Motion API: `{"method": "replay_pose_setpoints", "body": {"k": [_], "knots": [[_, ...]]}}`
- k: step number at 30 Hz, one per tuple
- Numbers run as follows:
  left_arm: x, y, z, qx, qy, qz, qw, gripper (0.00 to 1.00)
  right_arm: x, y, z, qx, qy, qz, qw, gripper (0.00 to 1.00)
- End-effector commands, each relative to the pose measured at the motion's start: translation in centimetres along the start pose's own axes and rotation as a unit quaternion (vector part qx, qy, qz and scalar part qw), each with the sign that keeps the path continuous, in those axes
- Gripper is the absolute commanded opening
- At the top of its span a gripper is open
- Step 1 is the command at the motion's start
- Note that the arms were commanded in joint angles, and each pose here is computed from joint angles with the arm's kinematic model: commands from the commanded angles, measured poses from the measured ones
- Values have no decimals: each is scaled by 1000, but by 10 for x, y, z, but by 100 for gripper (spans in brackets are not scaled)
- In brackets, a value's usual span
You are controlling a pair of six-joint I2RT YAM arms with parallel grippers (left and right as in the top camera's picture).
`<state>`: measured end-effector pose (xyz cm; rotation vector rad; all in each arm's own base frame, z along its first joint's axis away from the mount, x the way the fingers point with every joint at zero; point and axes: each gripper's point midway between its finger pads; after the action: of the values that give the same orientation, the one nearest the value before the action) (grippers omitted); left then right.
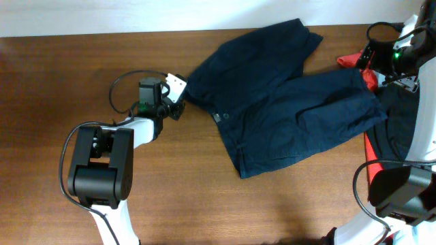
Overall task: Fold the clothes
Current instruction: 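Grasp the shorts' waistband with the left gripper and pull it left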
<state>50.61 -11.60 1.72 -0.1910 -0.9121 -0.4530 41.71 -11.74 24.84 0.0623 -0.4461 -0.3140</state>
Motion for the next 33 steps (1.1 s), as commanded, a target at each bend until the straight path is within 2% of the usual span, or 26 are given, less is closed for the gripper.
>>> {"method": "replay_pose_setpoints", "body": {"k": [1, 6, 11, 20, 33], "knots": [[18, 2, -2, 4, -33, -13, 999, 17, 1, -2, 0, -5, 0, 4, 1000, 99], [34, 5, 0, 11, -65, -22, 998, 11, 1, -2, 0, -5, 0, 4, 1000, 98], [33, 7, -4, 14, -73, -23, 997, 5, 1, -2, 0, -5, 0, 4, 1000, 99], [32, 31, -15, 43, -86, -13, 995, 4, 1, -2, 0, -5, 0, 4, 1000, 98], [83, 89, -37, 84, -150, -16, 985, 4, 1, -2, 0, -5, 0, 4, 1000, 99]]}}
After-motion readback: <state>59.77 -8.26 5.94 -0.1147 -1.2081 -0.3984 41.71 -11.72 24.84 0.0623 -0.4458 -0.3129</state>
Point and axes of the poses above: each gripper's point midway between its finger pads, its own z axis back along the fingers, its own y axis along the line the jaws close on, x = y × z, and after that the axes turned 9 degrees about z, right-handed
